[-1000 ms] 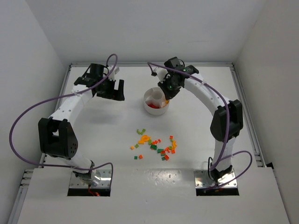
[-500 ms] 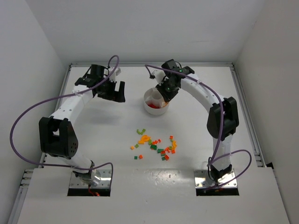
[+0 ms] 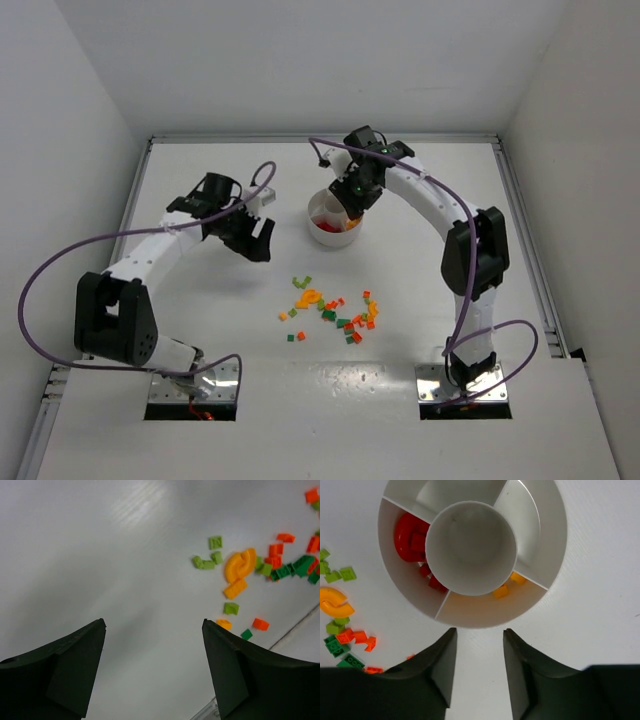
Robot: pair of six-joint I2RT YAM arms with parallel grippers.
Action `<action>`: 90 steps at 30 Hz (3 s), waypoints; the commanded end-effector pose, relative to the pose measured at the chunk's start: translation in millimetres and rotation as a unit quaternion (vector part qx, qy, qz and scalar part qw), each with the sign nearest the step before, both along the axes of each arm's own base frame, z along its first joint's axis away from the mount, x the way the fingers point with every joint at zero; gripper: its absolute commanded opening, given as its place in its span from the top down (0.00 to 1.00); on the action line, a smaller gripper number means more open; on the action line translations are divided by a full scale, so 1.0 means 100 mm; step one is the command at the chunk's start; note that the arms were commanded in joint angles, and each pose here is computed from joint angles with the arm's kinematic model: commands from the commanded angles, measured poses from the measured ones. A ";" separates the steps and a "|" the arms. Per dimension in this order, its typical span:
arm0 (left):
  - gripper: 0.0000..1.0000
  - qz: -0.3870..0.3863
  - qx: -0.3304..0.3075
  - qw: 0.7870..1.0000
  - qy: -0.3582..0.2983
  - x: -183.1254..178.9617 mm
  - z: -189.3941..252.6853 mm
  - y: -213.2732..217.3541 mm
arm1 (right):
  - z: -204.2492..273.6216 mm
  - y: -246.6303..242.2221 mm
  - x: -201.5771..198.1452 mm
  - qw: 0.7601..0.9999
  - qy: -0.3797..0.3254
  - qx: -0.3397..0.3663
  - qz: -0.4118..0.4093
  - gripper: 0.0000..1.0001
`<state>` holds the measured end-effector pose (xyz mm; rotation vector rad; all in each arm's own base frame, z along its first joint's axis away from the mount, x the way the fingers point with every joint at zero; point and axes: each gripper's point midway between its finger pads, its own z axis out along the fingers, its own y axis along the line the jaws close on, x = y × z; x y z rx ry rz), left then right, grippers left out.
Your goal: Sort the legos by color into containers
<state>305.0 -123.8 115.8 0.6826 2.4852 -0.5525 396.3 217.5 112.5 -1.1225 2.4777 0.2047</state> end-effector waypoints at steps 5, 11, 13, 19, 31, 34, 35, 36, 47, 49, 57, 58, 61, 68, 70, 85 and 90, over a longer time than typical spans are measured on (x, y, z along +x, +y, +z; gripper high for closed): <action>0.25 -0.201 0.055 0.977 -0.044 -0.63 -0.08 -0.26 | 0.27 -0.37 -0.11 0.999 -0.022 0.002 -0.042 0.47; 0.39 -0.254 0.116 0.960 -0.035 -0.93 -0.31 -0.51 | 0.16 -0.64 -0.27 0.997 0.008 0.001 -0.074 0.37; 0.44 -0.259 0.132 0.957 -0.021 -0.97 -0.39 -0.57 | 0.17 -0.67 -0.29 0.997 0.012 0.011 -0.076 0.36; 0.48 -0.309 0.167 0.936 0.019 -1.22 -0.61 -0.83 | 0.16 -0.78 -0.33 0.996 0.024 0.014 -0.083 0.30; 0.47 -0.274 0.242 0.929 0.061 -1.33 -0.85 -0.81 | 0.16 -0.84 -0.38 0.996 0.027 0.013 -0.088 0.30; 0.47 -0.261 0.255 0.929 0.060 -1.28 -0.90 -0.79 | 0.19 -0.83 -0.36 0.996 0.023 0.015 -0.087 0.30; 0.47 -0.261 0.255 0.929 0.060 -1.28 -0.90 -0.79 | 0.19 -0.83 -0.36 0.996 0.022 0.013 -0.083 0.30; 0.47 -0.261 0.255 0.929 0.060 -1.28 -0.90 -0.79 | 0.19 -0.83 -0.36 0.996 0.022 0.013 -0.083 0.30; 0.56 -0.271 0.254 0.926 0.073 -1.34 -0.98 -0.83 | 0.21 -0.82 -0.31 0.996 0.017 0.015 -0.083 0.33; 0.59 -0.278 0.249 0.925 0.075 -1.37 -0.98 -0.86 | 0.21 -0.82 -0.31 0.996 0.017 0.015 -0.083 0.34; 0.68 -0.291 0.249 0.919 0.088 -1.41 -1.05 -0.86 | 0.18 -0.83 -0.28 0.996 0.016 0.011 -0.085 0.35; 0.70 -0.291 0.249 0.919 0.088 -1.41 -1.05 -0.86 | 0.18 -0.83 -0.28 0.996 0.016 0.011 -0.085 0.35; 0.73 -0.294 0.254 0.918 0.084 -1.41 -1.07 -0.84 | 0.18 -0.83 -0.28 0.996 0.016 0.011 -0.085 0.35; 0.81 -0.287 0.232 0.928 0.042 -1.23 -0.84 -1.03 | 0.25 -0.85 -0.20 0.996 -0.003 0.004 -0.091 0.36; 0.82 -0.283 0.213 0.935 0.014 -1.12 -0.66 -1.16 | 0.25 -0.85 -0.20 0.996 -0.003 0.004 -0.091 0.36; 0.88 -0.142 0.081 0.978 -0.129 0.29 0.65 -2.33 | 0.31 -1.00 -0.11 0.993 -0.032 -0.017 -0.116 0.36; 0.88 -0.114 0.079 0.983 -0.117 0.50 0.57 -2.42 | 0.39 -1.10 -0.07 0.990 -0.053 -0.029 -0.130 0.36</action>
